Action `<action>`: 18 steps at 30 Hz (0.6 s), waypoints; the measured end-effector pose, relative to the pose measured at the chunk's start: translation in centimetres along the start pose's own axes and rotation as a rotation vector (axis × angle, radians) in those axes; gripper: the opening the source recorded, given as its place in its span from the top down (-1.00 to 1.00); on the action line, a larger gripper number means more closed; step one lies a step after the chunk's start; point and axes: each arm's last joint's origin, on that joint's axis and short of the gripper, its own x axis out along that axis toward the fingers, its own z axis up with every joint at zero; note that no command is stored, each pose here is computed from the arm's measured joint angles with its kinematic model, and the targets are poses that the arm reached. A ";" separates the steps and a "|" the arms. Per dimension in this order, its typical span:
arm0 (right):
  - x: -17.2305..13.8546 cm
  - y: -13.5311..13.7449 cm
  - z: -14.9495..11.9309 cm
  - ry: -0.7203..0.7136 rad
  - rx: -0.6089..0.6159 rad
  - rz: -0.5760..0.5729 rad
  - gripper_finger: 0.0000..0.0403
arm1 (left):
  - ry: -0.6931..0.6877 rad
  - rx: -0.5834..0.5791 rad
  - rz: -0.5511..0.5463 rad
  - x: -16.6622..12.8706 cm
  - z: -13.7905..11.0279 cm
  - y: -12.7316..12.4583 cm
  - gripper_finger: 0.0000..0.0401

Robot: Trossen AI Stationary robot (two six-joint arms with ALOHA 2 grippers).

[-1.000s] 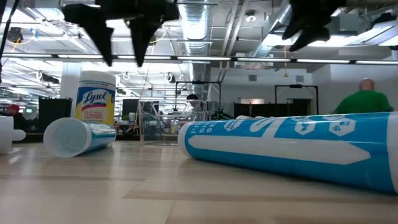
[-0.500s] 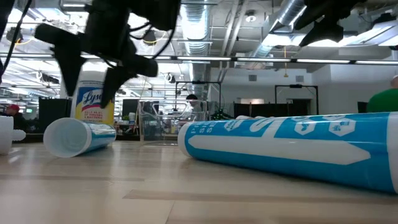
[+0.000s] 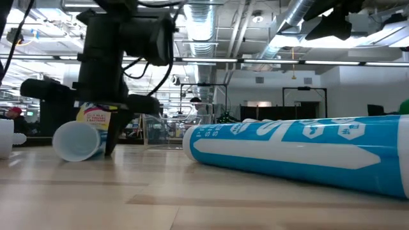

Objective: Pick & place silicon tubes, Sealant and Lysol wipes
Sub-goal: Put the top blue sealant into the transparent bin

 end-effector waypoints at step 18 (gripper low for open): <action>0.0 0.2 0.5 -0.056 0.033 0.007 -0.27 | -0.014 -0.005 -0.098 -0.3 0.0 0.8 0.00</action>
